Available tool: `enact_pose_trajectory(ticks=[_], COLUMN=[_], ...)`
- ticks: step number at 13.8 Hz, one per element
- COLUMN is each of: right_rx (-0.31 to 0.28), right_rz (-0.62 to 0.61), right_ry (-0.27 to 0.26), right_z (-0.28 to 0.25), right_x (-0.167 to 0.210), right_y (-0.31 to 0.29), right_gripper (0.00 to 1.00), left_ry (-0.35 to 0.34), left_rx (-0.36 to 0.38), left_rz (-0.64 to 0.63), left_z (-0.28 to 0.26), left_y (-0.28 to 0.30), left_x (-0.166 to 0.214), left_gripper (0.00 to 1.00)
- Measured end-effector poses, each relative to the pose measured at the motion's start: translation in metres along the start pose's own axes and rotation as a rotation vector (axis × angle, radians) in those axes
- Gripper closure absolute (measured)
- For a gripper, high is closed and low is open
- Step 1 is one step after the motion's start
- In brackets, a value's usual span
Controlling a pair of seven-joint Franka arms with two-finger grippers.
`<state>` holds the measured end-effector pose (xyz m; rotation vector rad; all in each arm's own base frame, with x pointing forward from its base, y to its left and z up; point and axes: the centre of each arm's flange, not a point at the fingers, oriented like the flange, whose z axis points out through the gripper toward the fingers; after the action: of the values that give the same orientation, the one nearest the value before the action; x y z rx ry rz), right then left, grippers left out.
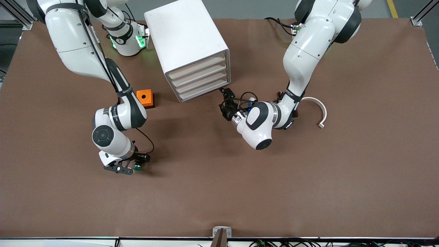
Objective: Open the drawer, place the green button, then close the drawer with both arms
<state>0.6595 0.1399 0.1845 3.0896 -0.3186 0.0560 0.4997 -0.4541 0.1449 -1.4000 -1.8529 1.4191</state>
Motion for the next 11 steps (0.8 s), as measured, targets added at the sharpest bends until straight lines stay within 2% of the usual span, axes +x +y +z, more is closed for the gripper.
enact_pose_trajectory(ticks=[1, 2, 4, 5, 7, 11], right_rx=[-0.001, -0.002, -0.003, -0.003, -0.004, -0.02], right_rz=[-0.001, 0.0, 0.0, 0.0, 0.001, 0.04], right_ry=[-0.002, -0.005, -0.007, -0.007, -0.008, -0.038], right_z=[0.001, 0.002, 0.003, 0.003, 0.003, -0.008], right_x=[-0.001, -0.001, -0.002, -0.002, -0.002, -0.003], right_y=[0.0, 0.0, 0.0, 0.0, 0.0, 0.001], right_gripper=[0.26, 0.38, 0.59, 0.59, 0.59, 0.59], left_ry=[0.004, 0.01, 0.015, 0.014, 0.013, 0.019], left_rx=[0.009, 0.026, 0.071, 0.092, 0.117, 0.167], left_rz=[-0.015, -0.02, -0.012, -0.01, -0.011, -0.027], left_z=[0.005, 0.01, 0.022, 0.028, 0.038, 0.059], left_y=[0.004, 0.005, -0.002, -0.007, -0.011, -0.009], left_x=[0.002, 0.003, -0.001, -0.005, -0.009, -0.005], left_gripper=[0.04, 0.04, 0.18, 0.2, 0.37, 0.44])
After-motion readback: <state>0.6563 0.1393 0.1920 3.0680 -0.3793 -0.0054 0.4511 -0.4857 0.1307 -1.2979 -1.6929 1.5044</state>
